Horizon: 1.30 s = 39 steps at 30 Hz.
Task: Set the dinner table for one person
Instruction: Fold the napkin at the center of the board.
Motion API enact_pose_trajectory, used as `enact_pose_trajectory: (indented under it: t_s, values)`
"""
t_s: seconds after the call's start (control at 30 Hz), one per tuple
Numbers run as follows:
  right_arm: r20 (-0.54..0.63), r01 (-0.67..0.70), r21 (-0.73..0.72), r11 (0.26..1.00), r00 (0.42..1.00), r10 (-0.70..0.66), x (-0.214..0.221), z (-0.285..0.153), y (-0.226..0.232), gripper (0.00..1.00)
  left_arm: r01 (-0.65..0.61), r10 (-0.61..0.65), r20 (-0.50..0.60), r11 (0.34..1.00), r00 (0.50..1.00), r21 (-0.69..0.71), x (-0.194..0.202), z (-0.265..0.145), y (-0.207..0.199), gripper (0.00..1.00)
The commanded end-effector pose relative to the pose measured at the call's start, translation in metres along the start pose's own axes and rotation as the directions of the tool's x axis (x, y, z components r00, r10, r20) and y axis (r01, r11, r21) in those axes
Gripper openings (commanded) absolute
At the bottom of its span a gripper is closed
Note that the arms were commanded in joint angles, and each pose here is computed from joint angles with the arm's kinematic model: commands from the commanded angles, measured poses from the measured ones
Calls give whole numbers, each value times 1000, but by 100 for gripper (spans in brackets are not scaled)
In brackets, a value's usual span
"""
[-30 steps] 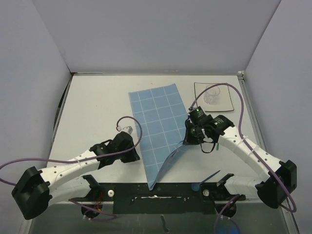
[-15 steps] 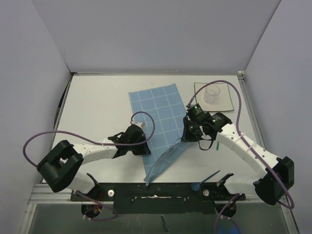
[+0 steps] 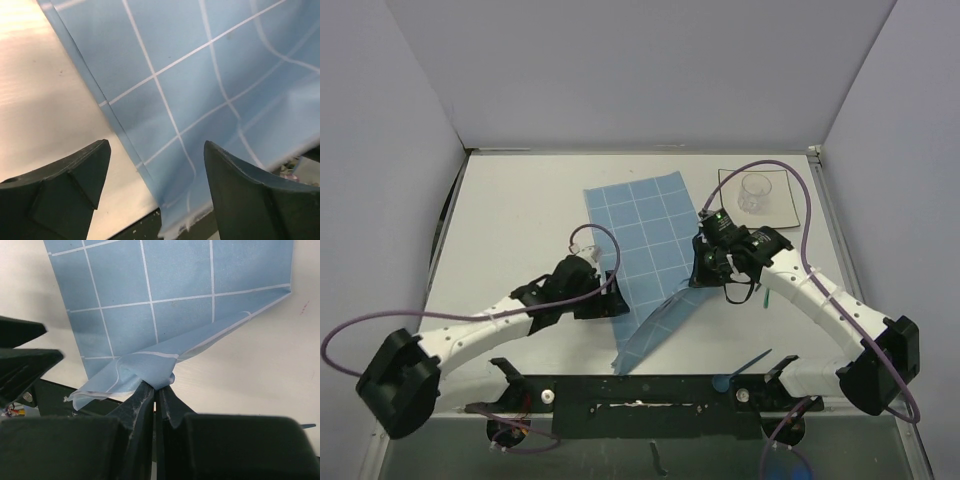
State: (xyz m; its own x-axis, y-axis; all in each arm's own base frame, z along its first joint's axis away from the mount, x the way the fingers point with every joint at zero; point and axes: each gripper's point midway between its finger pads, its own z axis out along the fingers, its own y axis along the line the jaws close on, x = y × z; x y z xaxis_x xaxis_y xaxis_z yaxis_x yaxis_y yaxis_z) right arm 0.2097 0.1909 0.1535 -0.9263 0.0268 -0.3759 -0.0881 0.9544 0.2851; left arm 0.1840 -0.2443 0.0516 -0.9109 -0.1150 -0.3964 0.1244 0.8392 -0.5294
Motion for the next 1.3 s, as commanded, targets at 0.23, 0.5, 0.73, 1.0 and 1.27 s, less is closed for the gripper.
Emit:
enact_pose_trajectory:
  t_s: [0.23,0.5,0.73,1.0,1.27]
  values:
    - [33,-2,-31,1000,999,3,-9,6,6,0,2,-15,76,985,997,172,-9,-68,-22,76]
    - [38,-9,-25,1000,999,10,-4,3,1,0,76,-78,-4,953,997,294,35,-74,-19,65]
    - [32,-24,-20,1000,999,25,-1,7,-1,0,66,-38,-70,888,997,454,66,-83,-28,65]
    - [27,-33,-27,999,999,34,0,9,1,0,38,15,-120,903,993,429,77,-64,-22,65]
    - [33,-32,-38,999,999,33,-4,7,5,0,-16,72,-158,944,985,329,74,-32,-9,66]
